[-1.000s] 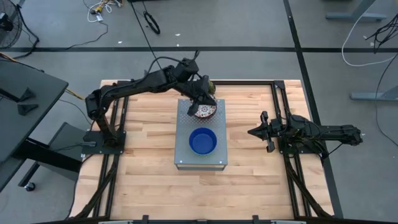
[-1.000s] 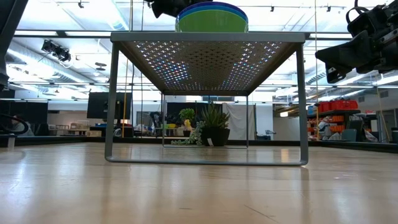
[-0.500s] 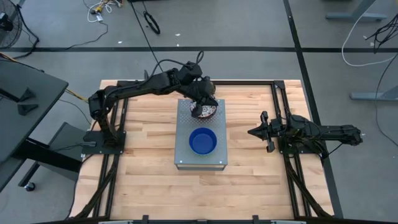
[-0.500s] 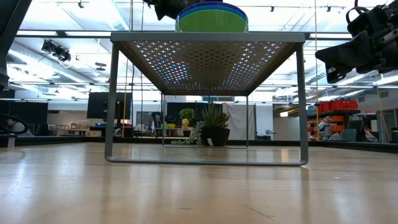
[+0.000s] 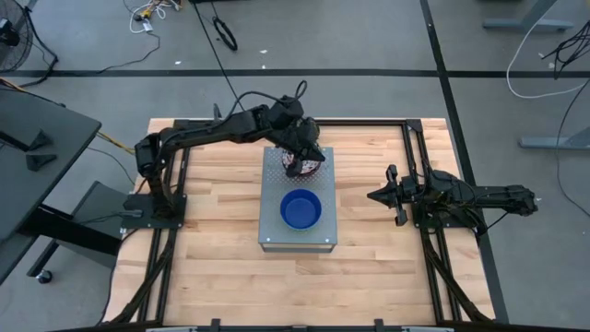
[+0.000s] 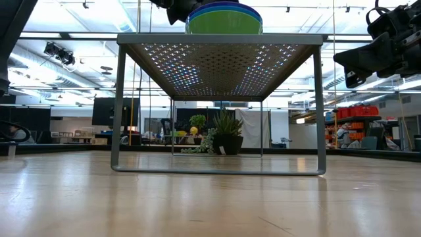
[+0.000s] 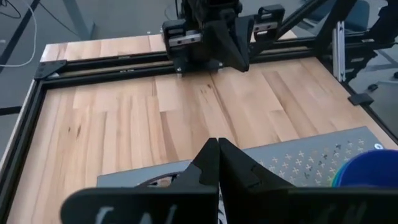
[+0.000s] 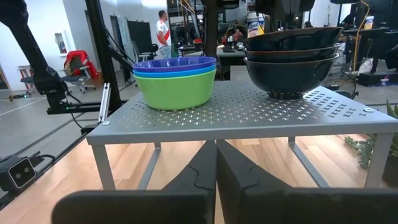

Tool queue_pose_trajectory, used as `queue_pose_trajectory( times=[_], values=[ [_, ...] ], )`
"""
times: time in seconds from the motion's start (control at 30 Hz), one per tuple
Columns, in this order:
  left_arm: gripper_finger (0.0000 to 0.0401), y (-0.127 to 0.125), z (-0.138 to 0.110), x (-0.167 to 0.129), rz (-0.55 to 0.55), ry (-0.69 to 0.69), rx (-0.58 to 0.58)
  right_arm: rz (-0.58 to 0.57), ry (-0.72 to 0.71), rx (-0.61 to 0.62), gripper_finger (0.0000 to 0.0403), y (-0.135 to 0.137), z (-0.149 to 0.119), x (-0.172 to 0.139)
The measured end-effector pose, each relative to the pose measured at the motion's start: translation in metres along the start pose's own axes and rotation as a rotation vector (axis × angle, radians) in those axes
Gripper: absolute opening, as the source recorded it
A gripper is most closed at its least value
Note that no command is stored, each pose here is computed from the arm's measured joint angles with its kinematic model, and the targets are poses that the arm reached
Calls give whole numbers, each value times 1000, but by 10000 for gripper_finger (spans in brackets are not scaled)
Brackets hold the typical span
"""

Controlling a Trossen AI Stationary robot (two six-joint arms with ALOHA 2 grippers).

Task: Pick & Place Mini bowls
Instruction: Return to Home Position

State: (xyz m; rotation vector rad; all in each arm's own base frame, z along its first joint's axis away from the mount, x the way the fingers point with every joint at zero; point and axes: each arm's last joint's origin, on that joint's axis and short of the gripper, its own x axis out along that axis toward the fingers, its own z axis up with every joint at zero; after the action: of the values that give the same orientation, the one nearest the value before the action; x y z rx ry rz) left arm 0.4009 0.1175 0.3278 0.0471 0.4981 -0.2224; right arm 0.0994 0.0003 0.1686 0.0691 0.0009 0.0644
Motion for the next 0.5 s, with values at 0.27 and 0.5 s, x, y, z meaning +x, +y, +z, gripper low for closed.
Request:
queue_pose_trajectory(
  times=[0.27,0.5],
  values=[
    [0,0,-4,3,-2,24,-11,0,0,0,11,0,0,0],
    [0,1,-4,3,10,31,-14,0,0,0,11,0,0,0]
  ],
)
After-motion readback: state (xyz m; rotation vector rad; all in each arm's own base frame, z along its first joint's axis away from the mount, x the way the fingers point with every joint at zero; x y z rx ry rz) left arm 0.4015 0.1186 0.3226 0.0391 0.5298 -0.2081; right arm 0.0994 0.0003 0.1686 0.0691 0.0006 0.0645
